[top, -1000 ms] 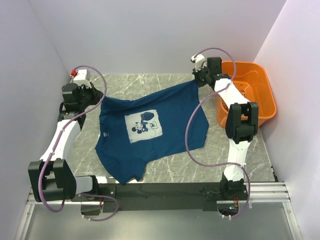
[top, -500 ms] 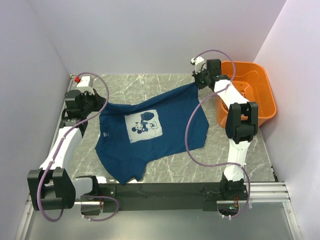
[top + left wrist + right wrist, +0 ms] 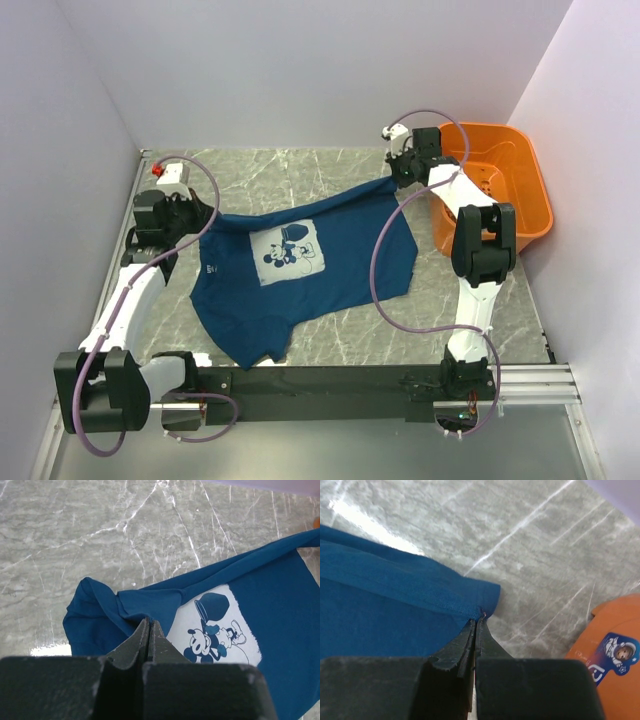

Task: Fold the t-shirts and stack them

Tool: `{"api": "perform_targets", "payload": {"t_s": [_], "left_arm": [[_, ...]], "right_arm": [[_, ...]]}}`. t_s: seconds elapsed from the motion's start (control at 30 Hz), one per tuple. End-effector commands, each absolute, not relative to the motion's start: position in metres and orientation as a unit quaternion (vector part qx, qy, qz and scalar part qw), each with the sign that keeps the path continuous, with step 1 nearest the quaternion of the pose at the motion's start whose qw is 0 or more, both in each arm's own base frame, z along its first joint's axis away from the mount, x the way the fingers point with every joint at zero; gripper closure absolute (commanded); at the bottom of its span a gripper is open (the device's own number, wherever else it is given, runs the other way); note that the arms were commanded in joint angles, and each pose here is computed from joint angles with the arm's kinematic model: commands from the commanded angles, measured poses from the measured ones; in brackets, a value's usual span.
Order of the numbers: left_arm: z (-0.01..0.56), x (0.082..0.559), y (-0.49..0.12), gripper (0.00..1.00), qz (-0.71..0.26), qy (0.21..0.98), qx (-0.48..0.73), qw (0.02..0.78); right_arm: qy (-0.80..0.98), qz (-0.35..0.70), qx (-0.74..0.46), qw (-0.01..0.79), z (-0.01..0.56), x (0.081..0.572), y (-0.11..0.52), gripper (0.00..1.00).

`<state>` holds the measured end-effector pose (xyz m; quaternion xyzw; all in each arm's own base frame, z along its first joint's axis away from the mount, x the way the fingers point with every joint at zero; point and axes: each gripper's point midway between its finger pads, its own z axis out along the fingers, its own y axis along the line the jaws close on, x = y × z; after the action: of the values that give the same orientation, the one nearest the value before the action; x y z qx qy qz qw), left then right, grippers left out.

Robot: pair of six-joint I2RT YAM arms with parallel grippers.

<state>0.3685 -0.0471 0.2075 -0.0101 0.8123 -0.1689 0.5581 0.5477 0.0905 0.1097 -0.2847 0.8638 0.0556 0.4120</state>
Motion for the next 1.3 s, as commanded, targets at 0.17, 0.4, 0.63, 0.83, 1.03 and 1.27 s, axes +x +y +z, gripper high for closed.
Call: {"api": "perform_targets", "payload": {"t_s": [0.17, 0.4, 0.63, 0.83, 1.03, 1.27], "left_arm": [[0.222, 0.359, -0.051, 0.99, -0.176, 0.797, -0.004, 0.577], [0.212, 0.349, -0.054, 0.99, -0.182, 0.806, -0.005, 0.564], [0.208, 0.344, -0.056, 0.99, -0.186, 0.808, -0.002, 0.559], [0.204, 0.341, -0.057, 0.99, -0.190, 0.810, -0.005, 0.554], [0.200, 0.337, -0.059, 0.99, -0.192, 0.813, -0.007, 0.549], [0.195, 0.332, -0.061, 0.99, -0.198, 0.816, -0.010, 0.543]], "right_arm": [[0.864, 0.034, -0.280, 0.417, 0.121, 0.544, 0.074, 1.00], [0.875, 0.026, -0.282, 0.393, 0.109, 0.537, 0.069, 1.00], [0.883, 0.028, -0.284, 0.374, 0.099, 0.530, 0.067, 1.00], [0.886, 0.028, -0.284, 0.365, 0.092, 0.526, 0.066, 1.00], [0.889, 0.027, -0.284, 0.359, 0.088, 0.523, 0.064, 1.00], [0.893, 0.026, -0.283, 0.349, 0.081, 0.520, 0.062, 1.00]]}}
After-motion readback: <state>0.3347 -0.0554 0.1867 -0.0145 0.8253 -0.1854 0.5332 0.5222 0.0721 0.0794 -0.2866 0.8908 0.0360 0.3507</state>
